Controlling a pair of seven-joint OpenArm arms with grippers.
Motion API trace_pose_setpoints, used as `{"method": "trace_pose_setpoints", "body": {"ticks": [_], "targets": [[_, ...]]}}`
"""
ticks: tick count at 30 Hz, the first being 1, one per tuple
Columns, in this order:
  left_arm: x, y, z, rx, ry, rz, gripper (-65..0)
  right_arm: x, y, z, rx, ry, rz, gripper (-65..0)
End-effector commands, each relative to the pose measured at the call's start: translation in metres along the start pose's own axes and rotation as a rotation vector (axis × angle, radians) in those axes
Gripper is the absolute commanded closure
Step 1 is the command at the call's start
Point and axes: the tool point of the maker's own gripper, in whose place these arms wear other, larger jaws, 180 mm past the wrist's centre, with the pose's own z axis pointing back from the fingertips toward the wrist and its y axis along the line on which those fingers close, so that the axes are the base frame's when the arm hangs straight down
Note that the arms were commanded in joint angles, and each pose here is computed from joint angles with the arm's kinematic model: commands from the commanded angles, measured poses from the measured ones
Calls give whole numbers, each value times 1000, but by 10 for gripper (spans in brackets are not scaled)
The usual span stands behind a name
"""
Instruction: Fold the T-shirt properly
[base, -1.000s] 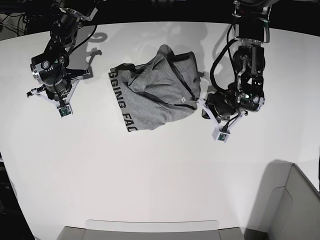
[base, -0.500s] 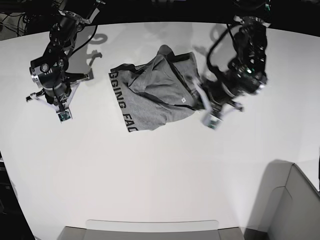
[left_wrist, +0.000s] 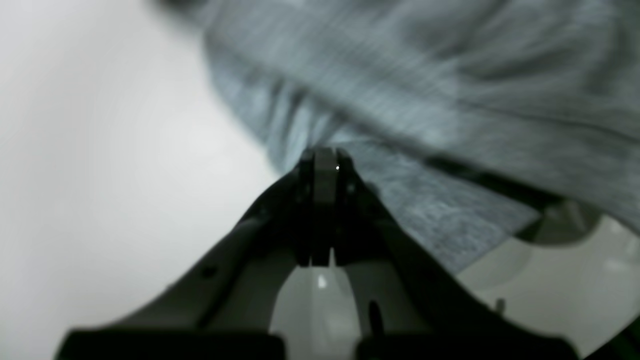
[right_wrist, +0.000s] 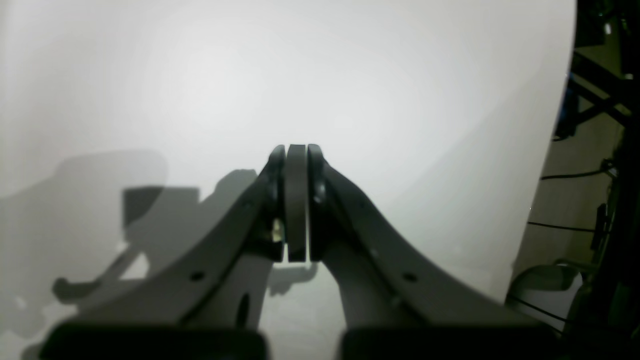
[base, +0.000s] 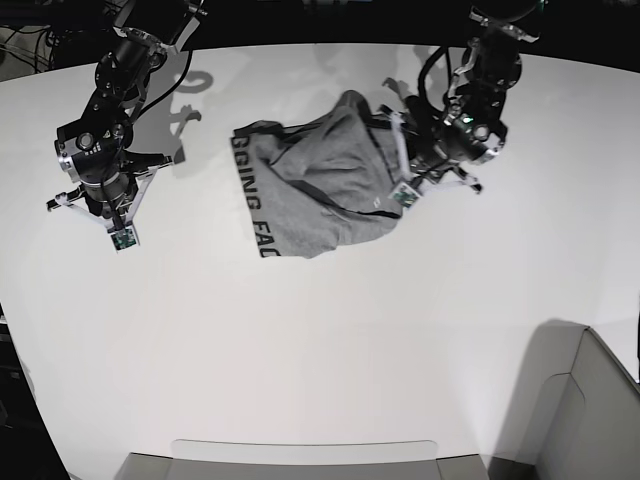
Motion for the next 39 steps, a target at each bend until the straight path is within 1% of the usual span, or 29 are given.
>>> {"method": "trace_pose_setpoints", "body": {"ticks": [1,3,6,7,8,10,12,15,19,21,24,28,35,37,39], "targets": [[24,12,18,41,-106,12,0,15,-3,5,3,-59,8,0],[40,18,36,73,-183,57,0,25,1,9,33,-112,-6,0],[50,29,43,101,-244,165,0,43,10,19,81,-217,-28,0],[55,34,45,111,-285,201,0,55,15,26,106,-284,-40,0],[61,37,48,120,-330,224,0,60,19,31,124,-331,-46,0],[73,41,56,136,-439,252,0,73,30,46,172,-450,-64,0],[62,35,58,137,-489,273,0,76,40,54,216,-535,-83,0],[53,30,69,155,-617,289,0,72,51,62,244,-608,-110,0],[26,38,91,230,-730,328,0,55,70,73,293,-677,-166,0],[15,45,100,269,-755,335,0,51,78,81,310,-718,-214,0],[3,48,105,293,-754,341,0,40,89,89,335,-743,-255,0],[-8,43,104,289,-727,349,0,36,96,95,345,-763,-307,0],[-20,36,102,277,-691,355,0,6,111,95,376,-674,-330,0],[-32,38,103,293,-664,362,0,-10,119,96,393,-631,-339,0],[-40,39,107,308,-660,366,0,-23,126,102,421,-605,-374,0]]}}
